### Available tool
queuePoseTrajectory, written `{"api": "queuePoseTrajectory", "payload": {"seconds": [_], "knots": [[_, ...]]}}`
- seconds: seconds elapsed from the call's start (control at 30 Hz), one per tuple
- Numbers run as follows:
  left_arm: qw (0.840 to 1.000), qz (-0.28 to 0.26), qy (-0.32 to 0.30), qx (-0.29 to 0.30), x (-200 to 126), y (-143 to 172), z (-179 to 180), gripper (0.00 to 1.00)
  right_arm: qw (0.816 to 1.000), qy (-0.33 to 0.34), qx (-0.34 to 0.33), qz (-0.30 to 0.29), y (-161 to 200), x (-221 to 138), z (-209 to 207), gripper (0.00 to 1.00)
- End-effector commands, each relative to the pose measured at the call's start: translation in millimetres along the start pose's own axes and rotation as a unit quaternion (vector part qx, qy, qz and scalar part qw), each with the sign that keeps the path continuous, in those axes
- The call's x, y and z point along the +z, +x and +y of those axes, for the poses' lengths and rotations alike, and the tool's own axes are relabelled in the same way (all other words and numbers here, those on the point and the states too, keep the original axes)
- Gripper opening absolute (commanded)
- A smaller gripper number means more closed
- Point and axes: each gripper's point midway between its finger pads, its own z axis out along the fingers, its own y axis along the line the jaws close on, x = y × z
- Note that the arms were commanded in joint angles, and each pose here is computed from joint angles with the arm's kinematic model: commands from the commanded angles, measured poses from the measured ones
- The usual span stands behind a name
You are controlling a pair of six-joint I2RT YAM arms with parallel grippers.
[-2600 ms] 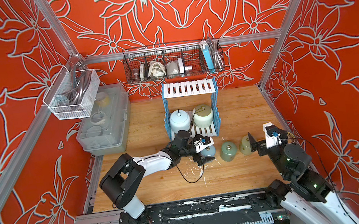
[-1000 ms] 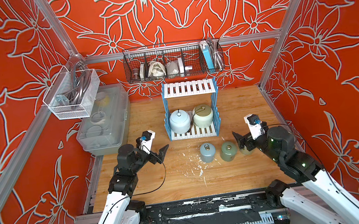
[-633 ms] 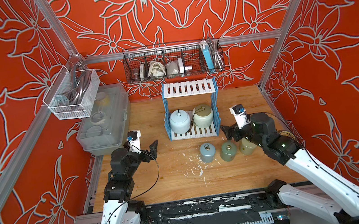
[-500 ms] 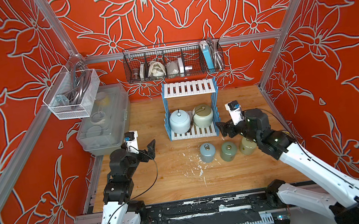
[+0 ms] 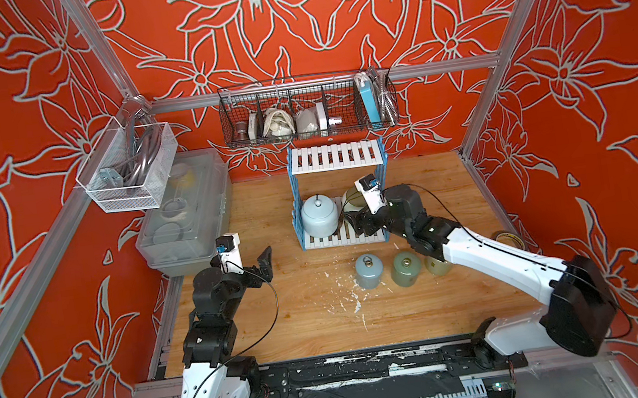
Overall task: Remove the tea canisters from the shelf
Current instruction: Pick up the tea canister from the shelf.
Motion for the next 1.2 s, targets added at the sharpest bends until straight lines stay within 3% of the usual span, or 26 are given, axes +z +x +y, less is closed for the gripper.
{"api": "queuePoseTrajectory", "payload": {"seconds": [0.0,0.53,0.83,1.17], "knots": [[1.000,-0.024,-0.007,0.012,-1,-9,2,0.99,0.999,-0.004,-0.002,-0.051,-31,14,9,0.83],[1.000,-0.024,-0.010,0.012,-2,-10,3,0.99,0.998,0.020,-0.008,-0.066,-21,106,27,0.68],[1.000,-0.011,0.006,0.002,0,-5,-2,0.99,0.995,0.060,-0.012,-0.076,-8,136,15,0.61],[1.000,0.000,0.002,0.003,1,0,0,0.99,0.996,0.052,-0.032,-0.058,8,166,21,0.50]]}}
